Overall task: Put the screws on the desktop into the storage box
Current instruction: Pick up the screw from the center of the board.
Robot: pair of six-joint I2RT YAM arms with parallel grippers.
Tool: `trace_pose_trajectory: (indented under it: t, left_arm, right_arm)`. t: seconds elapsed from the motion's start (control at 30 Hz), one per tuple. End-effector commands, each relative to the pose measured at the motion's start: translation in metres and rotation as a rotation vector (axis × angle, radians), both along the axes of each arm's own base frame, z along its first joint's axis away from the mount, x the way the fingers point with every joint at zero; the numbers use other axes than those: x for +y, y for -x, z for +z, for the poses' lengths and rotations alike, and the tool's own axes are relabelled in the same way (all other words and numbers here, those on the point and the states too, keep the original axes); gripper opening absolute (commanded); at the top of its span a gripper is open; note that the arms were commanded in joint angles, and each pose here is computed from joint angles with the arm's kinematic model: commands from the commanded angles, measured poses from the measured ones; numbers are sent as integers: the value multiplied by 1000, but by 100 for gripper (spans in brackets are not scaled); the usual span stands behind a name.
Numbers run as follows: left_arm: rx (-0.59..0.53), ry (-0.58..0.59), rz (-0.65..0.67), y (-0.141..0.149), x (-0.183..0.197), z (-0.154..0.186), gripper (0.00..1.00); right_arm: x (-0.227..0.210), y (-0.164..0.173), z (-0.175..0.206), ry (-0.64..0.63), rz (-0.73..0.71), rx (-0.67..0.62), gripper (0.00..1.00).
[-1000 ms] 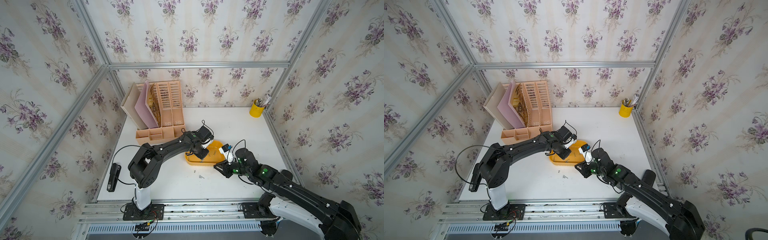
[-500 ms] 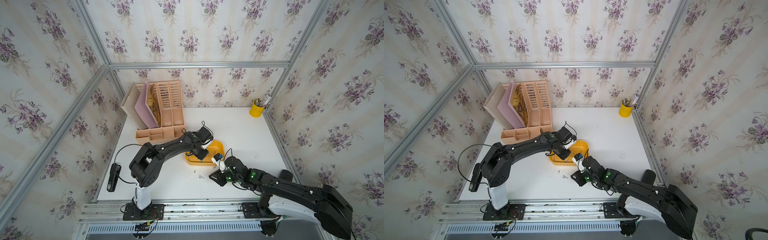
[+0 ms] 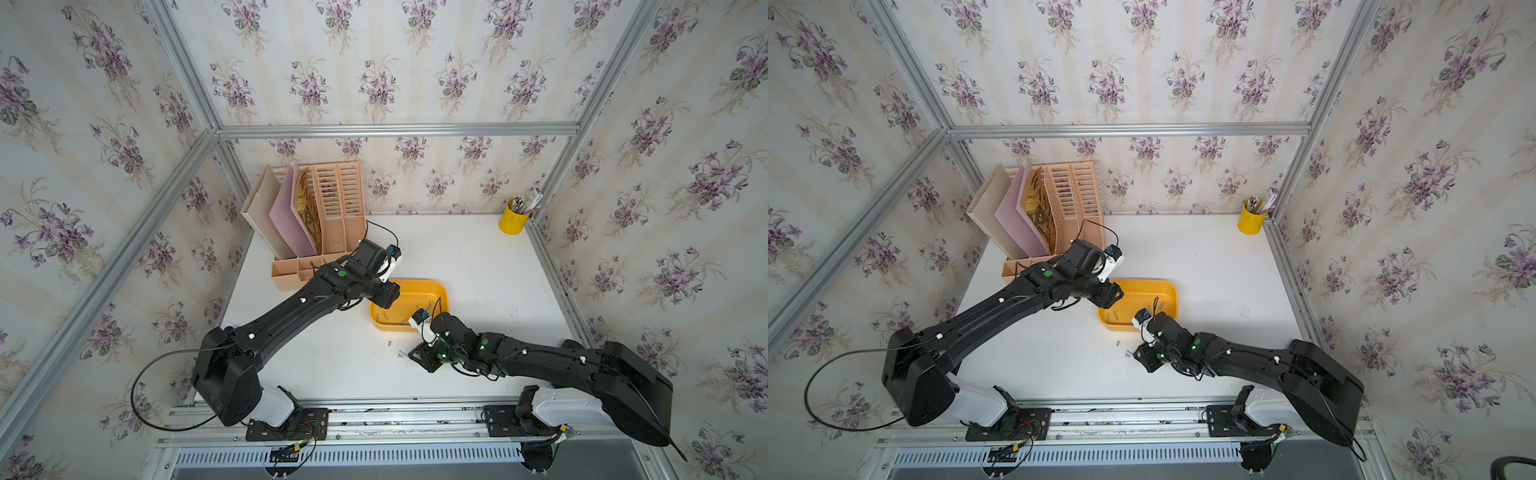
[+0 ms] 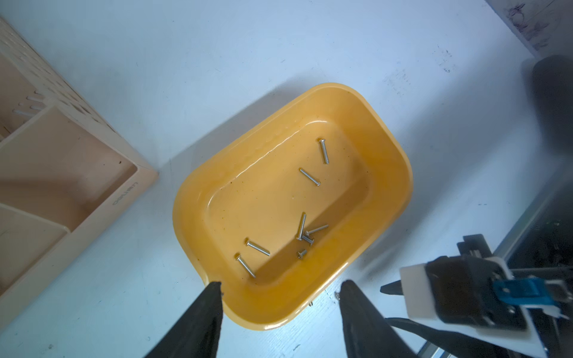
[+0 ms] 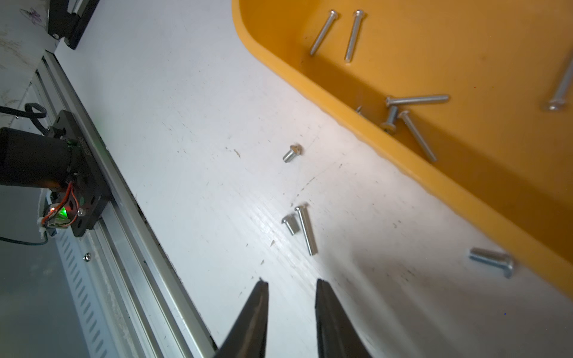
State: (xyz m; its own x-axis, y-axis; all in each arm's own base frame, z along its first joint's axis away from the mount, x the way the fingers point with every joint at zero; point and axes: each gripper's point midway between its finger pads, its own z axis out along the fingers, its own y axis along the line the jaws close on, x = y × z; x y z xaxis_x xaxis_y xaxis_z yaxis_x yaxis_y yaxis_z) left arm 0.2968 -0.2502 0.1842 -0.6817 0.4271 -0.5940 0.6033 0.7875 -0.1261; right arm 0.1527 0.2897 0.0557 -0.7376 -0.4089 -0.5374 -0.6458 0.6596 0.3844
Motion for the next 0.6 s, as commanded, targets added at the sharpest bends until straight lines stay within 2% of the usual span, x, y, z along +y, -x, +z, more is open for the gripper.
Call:
trace_pose_trajectory:
  t: [0.0, 0.13, 0.3, 0.57]
  left_arm:
    - [13, -27, 41, 13, 18, -6, 69]
    - [26, -27, 87, 22, 37, -21, 71]
    - [13, -3, 128, 30, 53, -20, 74]
    - [32, -5, 138, 37, 63, -28, 74]
  right_arm:
    - [1, -7, -5, 58, 8, -34, 32]
    - [5, -6, -16, 118, 40, -26, 32]
    - [10, -5, -26, 175, 59, -31, 30]
    - [6, -12, -36, 246, 27, -44, 25]
